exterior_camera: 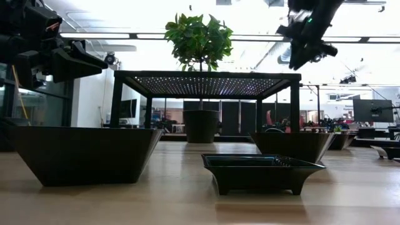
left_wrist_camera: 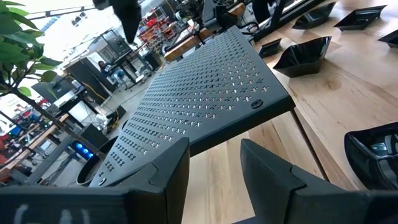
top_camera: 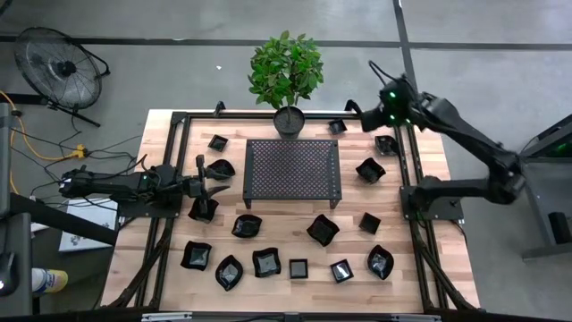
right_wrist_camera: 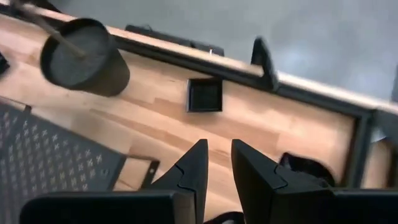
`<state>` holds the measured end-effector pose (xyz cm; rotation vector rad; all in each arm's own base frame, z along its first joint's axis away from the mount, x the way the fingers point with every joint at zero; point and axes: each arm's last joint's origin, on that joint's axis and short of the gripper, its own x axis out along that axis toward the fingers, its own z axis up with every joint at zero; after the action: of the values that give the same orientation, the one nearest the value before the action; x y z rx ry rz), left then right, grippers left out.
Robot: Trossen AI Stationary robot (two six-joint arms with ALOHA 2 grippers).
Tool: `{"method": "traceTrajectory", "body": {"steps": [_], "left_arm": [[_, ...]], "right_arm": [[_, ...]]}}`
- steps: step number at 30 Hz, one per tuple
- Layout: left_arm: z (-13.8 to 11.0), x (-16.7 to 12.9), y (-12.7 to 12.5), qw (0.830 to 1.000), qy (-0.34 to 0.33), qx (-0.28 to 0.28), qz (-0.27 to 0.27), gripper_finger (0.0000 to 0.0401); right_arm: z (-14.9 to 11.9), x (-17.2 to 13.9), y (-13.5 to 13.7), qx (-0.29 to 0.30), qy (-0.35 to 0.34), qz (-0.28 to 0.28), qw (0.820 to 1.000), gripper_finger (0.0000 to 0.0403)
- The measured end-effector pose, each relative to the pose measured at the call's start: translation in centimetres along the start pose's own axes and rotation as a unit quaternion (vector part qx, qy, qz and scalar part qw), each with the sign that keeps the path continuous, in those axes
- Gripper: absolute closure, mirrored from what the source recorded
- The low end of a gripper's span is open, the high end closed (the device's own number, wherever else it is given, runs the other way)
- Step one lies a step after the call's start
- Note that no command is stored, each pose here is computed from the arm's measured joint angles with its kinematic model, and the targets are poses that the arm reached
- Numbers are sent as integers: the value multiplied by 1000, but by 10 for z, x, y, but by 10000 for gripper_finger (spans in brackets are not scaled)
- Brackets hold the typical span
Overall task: Pick & Place Mini shaped plates
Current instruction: Put the black square plate on the shelf
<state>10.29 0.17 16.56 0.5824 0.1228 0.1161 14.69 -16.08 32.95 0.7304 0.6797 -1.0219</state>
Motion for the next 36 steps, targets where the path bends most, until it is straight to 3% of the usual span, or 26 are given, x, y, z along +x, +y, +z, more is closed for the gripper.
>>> {"method": "traceTrajectory", "body": {"steps": [4, 7, 10, 14, 17, 20, 24, 33, 36], "left_arm": [[0, 0, 0, 1000, 0, 0, 0, 261], [0, 0, 0, 1000, 0, 0, -1, 261], [0, 0, 0, 1000, 0, 0, -1, 261], [0, 0, 0, 1000, 0, 0, -1, 261], [0, 0, 0, 1000, 0, 0, -1, 261], [0, 0, 0, 1000, 0, 0, -1, 261], [0, 0, 0, 1000, -1, 0, -1, 261], [0, 0, 0, 1000, 0, 0, -1, 261], [0, 0, 0, 1000, 0, 0, -1, 261]], "right_arm": [[11, 35, -6, 73, 46, -23, 996, 336], [14, 60, -5, 81, 80, -18, 993, 336], [17, 82, 1, 26, 92, 8, 995, 336], [21, 102, 11, -122, 82, 71, 987, 336], [19, 110, 16, -264, 83, 112, 954, 336], [16, 118, 15, -363, 88, 116, 920, 336], [16, 132, 12, -438, 94, 101, 888, 336], [10, 165, 2, -581, 128, 95, 798, 331], [9, 173, 0, -602, 131, 97, 781, 312]]}}
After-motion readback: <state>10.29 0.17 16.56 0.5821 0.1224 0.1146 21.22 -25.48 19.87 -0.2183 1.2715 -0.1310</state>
